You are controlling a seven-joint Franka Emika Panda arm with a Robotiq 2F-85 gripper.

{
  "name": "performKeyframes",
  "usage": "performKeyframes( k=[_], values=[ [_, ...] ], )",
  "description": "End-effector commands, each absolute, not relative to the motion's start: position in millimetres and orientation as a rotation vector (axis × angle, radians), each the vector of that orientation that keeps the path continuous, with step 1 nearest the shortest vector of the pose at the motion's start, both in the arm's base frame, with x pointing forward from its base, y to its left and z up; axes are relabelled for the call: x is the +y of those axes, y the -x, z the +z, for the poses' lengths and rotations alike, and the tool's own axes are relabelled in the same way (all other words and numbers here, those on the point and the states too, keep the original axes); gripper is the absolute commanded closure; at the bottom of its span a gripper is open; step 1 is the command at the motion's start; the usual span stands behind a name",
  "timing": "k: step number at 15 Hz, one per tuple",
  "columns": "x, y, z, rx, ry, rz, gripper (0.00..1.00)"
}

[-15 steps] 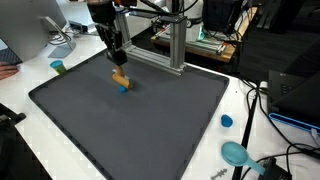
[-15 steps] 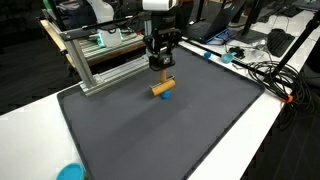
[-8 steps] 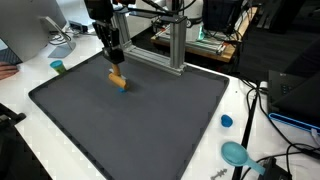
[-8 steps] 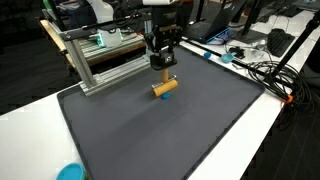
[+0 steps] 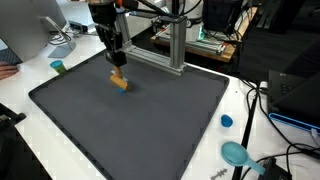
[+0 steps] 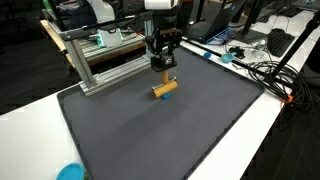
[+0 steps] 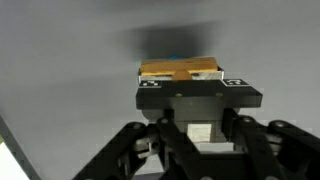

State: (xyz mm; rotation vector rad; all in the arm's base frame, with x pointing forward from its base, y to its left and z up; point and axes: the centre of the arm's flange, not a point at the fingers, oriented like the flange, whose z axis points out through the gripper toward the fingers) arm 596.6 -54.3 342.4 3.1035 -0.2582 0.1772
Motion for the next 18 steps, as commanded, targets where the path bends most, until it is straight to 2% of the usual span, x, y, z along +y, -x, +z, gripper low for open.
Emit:
performKeyframes(
  k=[1, 10, 18],
  values=[
    [-51.6, -590.0, 337.9, -0.257, -3.081, 0.177, 0.78],
    [-43.9, -587.9, 320.6, -0.287, -3.094, 0.199, 0.78],
    [-67.5, -596.2, 375.2, -0.289, -3.075, 0.199, 0.78]
  ],
)
